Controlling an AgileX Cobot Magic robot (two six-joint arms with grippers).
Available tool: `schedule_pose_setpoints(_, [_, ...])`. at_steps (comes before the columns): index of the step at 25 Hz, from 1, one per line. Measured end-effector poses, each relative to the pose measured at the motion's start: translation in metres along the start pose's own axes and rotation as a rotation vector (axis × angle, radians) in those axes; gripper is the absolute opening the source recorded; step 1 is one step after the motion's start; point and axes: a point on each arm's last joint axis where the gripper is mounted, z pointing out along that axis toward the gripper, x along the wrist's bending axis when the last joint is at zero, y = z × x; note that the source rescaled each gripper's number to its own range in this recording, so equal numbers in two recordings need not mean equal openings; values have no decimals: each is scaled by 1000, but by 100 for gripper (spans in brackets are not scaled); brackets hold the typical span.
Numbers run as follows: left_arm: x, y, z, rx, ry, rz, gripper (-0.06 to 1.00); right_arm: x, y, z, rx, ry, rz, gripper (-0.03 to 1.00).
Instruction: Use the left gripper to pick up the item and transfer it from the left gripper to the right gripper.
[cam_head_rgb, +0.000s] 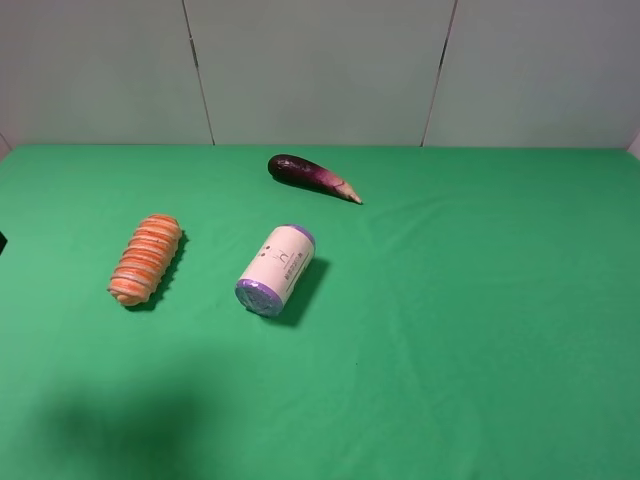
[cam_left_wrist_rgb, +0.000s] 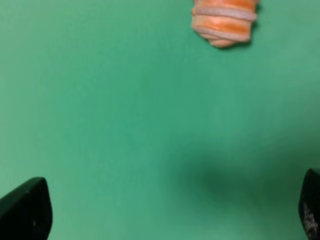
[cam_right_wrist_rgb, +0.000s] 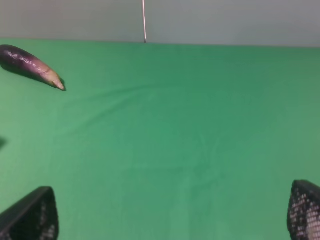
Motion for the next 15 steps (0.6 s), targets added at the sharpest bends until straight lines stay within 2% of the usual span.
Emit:
schedule_pose_setpoints(9, [-8, 40, 67, 99, -2, 54, 100, 0, 0, 0, 0, 0, 0, 100])
schedule_pose_setpoints(15, [-24, 57, 108, 130, -9, 76, 100, 0, 0, 0, 0, 0, 0, 100])
